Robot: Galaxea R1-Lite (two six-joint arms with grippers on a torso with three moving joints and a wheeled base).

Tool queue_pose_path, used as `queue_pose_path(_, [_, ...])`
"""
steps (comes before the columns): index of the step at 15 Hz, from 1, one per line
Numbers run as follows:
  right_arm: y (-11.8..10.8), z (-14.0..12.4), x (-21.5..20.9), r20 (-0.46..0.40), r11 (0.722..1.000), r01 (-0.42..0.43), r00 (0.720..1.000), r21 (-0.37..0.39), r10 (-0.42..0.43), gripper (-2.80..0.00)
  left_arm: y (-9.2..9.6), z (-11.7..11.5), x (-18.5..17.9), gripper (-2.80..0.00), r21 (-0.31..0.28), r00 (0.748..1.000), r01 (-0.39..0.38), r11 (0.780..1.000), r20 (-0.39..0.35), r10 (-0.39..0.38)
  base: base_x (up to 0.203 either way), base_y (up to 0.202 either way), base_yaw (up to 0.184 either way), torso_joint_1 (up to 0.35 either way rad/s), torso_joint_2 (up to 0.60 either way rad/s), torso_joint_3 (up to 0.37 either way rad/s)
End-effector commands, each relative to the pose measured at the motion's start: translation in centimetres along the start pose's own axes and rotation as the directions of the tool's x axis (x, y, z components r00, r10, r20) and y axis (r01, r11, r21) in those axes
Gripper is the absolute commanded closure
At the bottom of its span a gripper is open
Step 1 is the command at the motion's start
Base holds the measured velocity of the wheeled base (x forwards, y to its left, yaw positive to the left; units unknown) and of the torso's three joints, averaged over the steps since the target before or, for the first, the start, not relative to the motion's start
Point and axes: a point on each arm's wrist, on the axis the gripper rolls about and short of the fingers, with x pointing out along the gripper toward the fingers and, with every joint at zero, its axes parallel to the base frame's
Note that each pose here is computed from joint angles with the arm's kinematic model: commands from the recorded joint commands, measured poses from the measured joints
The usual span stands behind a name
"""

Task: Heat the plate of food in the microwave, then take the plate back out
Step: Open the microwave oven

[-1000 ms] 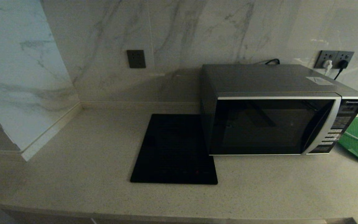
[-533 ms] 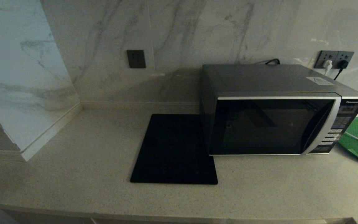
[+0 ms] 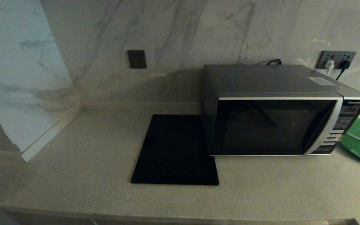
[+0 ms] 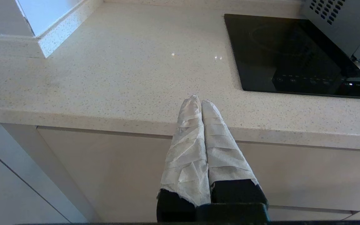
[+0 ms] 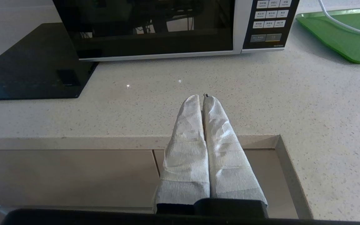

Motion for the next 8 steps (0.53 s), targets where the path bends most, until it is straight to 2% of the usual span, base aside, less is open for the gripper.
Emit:
queue_pose_path(1, [0.0, -0.04, 0.02, -0.003, 1.0, 0.0, 1.0, 0.001, 0.0, 0.0, 0.0, 0.01, 0.0, 0.0, -0.001, 1.0, 0.0, 1.0, 0.001, 0.0, 0.0, 0.0, 0.0, 0.0, 0.0, 0.0])
queue_pose_path(8, [0.0, -0.04, 0.02, -0.003, 1.0, 0.0, 1.0, 0.001, 0.0, 0.0, 0.0, 0.02, 0.0, 0.0, -0.001, 1.0, -0.001, 1.0, 0.002, 0.001, 0.0, 0.0, 0.0, 0.0, 0.0, 0.0])
